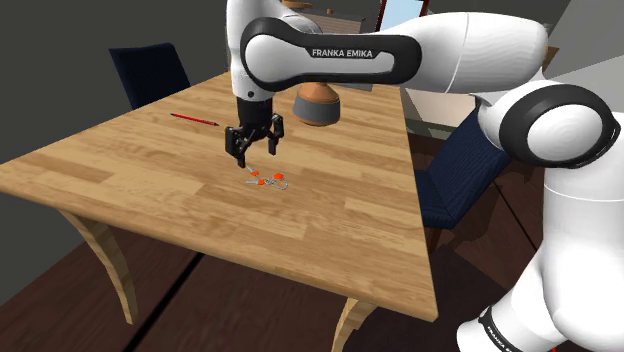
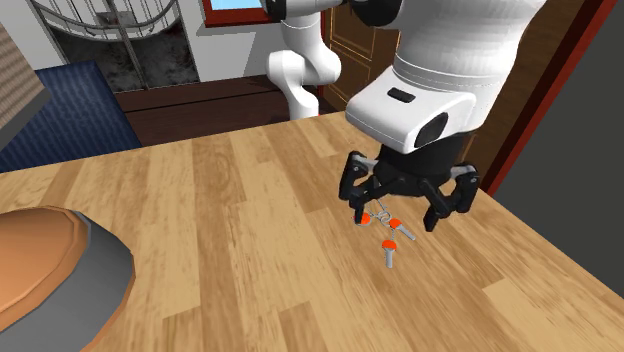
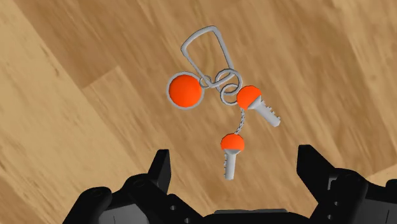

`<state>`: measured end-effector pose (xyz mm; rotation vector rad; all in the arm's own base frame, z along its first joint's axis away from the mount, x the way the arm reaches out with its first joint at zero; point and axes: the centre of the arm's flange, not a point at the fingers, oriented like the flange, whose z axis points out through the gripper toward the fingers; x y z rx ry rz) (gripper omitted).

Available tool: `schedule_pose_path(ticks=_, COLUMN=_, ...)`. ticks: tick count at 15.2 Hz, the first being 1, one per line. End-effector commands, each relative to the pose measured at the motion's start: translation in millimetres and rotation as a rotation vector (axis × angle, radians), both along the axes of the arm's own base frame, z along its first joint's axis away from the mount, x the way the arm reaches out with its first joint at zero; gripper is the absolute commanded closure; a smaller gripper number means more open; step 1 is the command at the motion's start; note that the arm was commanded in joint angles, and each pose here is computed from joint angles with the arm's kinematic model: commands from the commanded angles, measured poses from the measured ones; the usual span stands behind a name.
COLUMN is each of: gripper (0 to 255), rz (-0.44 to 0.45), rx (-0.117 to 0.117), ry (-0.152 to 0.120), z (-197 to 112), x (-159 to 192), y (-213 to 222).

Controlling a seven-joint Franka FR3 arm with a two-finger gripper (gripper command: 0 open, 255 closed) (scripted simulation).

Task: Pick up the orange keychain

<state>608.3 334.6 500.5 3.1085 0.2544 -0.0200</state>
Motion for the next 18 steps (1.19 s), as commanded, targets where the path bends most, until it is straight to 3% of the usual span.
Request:
schedule_pose_path(ticks=1, gripper=0, rz=0.002, rx=-0.001, ry=-0.001, z=-9.9, x=3.9, y=4.7)
schedule_pose_path(ticks=9, gripper=0, rz=0.002, rx=-0.001, ry=-0.001, z=-39.4, x=3.9, y=4.7)
schedule_pose_path(ticks=10, gripper=255, rz=0.002, rx=-0.001, ry=-0.001, z=-39.3, x=4.0, y=4.6)
schedule_pose_path(ticks=18, gripper=255, rz=0.002, rx=-0.001, ry=-0.001, z=-38.1, x=3.9, y=5.1)
